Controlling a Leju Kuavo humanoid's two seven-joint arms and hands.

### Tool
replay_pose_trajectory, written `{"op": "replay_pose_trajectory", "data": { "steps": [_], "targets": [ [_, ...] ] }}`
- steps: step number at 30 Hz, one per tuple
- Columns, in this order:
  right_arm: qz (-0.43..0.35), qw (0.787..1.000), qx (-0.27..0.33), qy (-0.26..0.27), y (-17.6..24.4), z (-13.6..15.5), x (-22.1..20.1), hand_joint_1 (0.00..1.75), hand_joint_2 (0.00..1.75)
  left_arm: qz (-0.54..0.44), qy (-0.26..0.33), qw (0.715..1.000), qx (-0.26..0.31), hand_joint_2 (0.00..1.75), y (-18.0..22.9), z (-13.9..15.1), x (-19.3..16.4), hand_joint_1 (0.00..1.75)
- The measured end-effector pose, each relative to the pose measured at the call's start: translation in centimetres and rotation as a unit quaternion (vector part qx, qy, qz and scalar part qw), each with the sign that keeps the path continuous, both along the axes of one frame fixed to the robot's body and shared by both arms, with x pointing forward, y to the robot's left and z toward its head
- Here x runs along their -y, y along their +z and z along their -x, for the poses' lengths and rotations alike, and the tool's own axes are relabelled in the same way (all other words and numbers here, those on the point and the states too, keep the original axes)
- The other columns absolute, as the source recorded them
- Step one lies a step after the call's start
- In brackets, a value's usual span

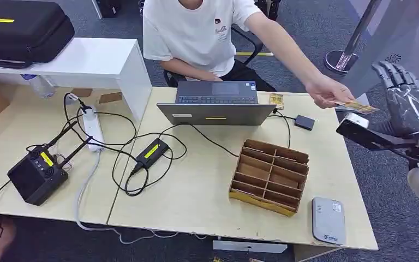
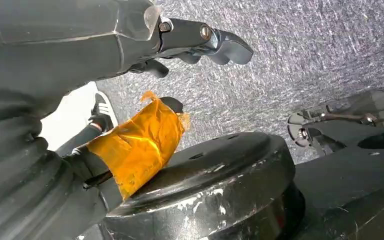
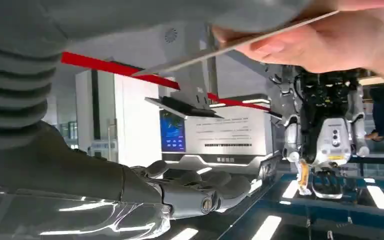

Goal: Pass the card to the sensor for recognition and then transmit it.

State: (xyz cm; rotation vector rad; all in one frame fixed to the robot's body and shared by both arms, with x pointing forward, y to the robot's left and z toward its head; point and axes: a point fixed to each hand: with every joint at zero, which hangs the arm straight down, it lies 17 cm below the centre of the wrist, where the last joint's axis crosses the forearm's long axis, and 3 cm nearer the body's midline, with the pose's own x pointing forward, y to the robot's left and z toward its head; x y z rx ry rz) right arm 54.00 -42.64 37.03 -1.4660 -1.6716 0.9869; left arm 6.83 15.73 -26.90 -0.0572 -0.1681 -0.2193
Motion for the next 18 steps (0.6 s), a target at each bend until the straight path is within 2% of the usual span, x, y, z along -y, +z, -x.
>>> {"op": "replay_pose_trajectory", "data": {
  "steps": [9, 10, 18],
  "targets": [
    [-0.016, 1.000, -0.004, 0.018, -1.5, -0.8, -3.1, 0.00, 1.75, 0.002, -0.009, 1.000, -0.002, 1.75, 0.0, 0.1, 0.0, 0.00],
    [-0.017, 1.000, -0.004, 0.019, -1.6, -0.8, -3.2, 1.75, 1.75, 0.002, -0.009, 1.000, -0.002, 1.75, 0.0, 0.1, 0.0, 0.00],
    [-0.024, 0.999, -0.007, 0.028, -2.1, -1.0, -4.1, 1.75, 1.75, 0.003, -0.010, 1.000, -0.002, 1.75, 0.0, 0.1, 0.0, 0.00]
  ]
}}
